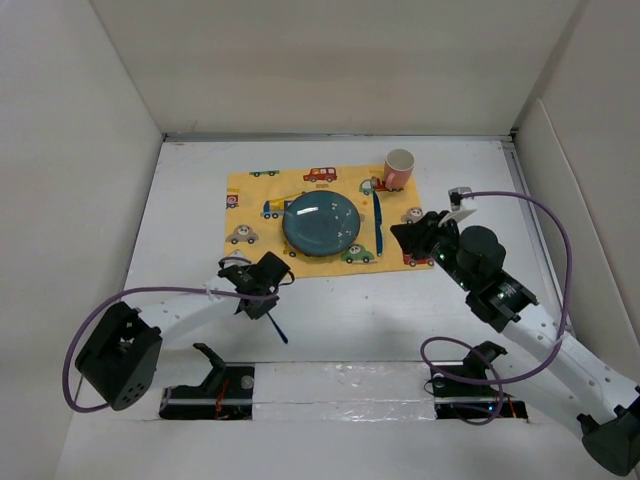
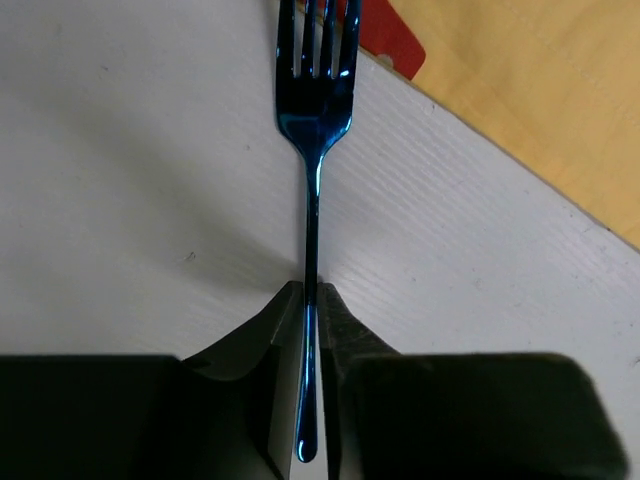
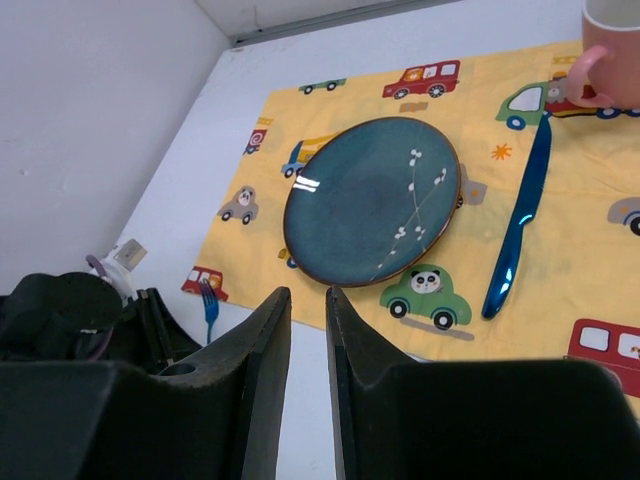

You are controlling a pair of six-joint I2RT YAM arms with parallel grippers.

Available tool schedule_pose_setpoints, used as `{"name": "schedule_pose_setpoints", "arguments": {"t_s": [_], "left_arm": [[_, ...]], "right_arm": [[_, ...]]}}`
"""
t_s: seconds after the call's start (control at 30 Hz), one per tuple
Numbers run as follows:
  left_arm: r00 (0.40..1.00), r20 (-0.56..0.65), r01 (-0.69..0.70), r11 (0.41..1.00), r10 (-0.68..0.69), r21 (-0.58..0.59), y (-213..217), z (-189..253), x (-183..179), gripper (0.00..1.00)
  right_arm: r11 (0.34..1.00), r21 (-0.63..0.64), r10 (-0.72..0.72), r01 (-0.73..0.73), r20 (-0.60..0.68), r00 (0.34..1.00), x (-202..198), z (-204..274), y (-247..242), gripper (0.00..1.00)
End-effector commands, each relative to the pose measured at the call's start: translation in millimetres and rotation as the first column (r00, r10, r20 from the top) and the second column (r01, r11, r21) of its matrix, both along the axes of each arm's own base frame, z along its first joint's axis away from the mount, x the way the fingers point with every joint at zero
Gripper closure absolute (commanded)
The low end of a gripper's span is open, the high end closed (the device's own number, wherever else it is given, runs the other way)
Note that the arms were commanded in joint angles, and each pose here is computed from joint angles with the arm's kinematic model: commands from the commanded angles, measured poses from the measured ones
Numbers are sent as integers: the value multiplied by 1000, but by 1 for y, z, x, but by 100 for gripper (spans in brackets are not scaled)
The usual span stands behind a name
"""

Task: Set the dinner table for one person

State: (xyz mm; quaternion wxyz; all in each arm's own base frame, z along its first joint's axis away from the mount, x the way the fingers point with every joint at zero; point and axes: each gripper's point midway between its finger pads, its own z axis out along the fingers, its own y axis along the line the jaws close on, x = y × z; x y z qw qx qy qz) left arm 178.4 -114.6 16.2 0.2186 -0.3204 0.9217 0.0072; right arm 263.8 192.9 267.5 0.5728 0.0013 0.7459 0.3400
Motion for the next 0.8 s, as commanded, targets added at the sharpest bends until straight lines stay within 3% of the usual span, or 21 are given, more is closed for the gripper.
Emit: {"name": "schedule_pose_setpoints", "arguments": {"t_s": [0.0,0.07,0.2,0.4,0.53,0.63,0.77], "left_arm": [[1000,-15,-4,1000,4,-27,2,-2,-9,91],[1000,-29,6,1000,-7,-29,1,-2,-12,100],[998,-51,36,998,-38,-47,-4,-1,-15,100],[979,172,109,994,-109,9,-19,76,23,100],[911,341,237,971,-231,25,-45,136,70,100],[876,344,311,941,-339,135,-44,157,103,100],[853,232,404,872,-468,275,-42,162,134,100]], "right_arm": [[999,24,-45,44,42,998,4,19,-9,74],[998,24,-57,56,42,997,6,19,-11,74],[998,25,-54,53,30,998,6,15,-10,74],[999,18,-31,30,16,999,8,9,-6,73],[999,21,-28,28,14,1000,10,6,-4,73],[1000,14,-28,28,4,1000,12,1,-2,73],[1000,7,-14,14,-8,1000,11,-1,0,74]]}}
